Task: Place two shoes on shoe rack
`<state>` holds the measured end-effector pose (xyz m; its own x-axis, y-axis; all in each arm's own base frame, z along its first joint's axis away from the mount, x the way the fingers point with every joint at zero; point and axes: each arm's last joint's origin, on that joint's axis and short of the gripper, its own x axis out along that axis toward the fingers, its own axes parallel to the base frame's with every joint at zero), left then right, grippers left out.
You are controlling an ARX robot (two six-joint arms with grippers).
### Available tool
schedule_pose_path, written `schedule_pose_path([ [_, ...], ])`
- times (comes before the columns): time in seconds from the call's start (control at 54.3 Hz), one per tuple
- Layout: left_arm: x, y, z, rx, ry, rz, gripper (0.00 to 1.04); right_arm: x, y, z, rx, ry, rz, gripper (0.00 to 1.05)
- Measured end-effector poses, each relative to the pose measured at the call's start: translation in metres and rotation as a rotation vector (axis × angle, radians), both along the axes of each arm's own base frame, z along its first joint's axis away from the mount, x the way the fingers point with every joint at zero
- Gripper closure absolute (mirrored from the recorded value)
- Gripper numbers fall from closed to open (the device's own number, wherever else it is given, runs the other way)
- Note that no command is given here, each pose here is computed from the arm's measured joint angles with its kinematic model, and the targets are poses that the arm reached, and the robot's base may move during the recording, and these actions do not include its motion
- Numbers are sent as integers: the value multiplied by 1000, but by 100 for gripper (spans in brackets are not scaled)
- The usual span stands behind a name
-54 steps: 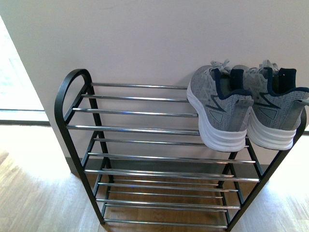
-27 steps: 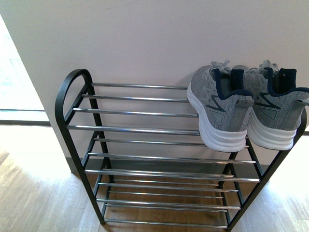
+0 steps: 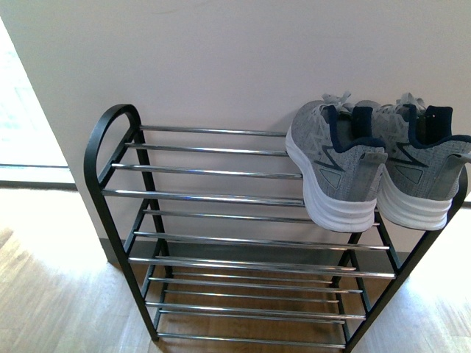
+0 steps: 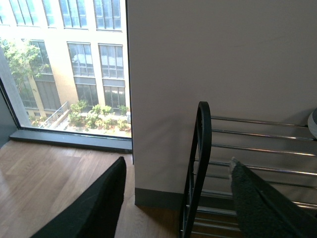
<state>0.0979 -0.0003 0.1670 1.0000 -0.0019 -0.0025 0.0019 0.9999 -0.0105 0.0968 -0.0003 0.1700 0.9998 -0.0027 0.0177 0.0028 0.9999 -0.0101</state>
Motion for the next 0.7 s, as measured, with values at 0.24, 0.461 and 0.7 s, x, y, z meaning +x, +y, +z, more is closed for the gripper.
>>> schedule_pose_path([
  [0.24, 0, 0, 0, 2, 0, 2, 10, 0, 0, 0, 0, 2, 3, 9],
  [0.461, 0, 0, 0, 2, 0, 0, 9, 0, 0, 0, 0, 3, 1, 9],
  [0.7, 0, 0, 0, 3, 0, -1, 9, 0, 0, 0, 0, 4, -2, 9],
])
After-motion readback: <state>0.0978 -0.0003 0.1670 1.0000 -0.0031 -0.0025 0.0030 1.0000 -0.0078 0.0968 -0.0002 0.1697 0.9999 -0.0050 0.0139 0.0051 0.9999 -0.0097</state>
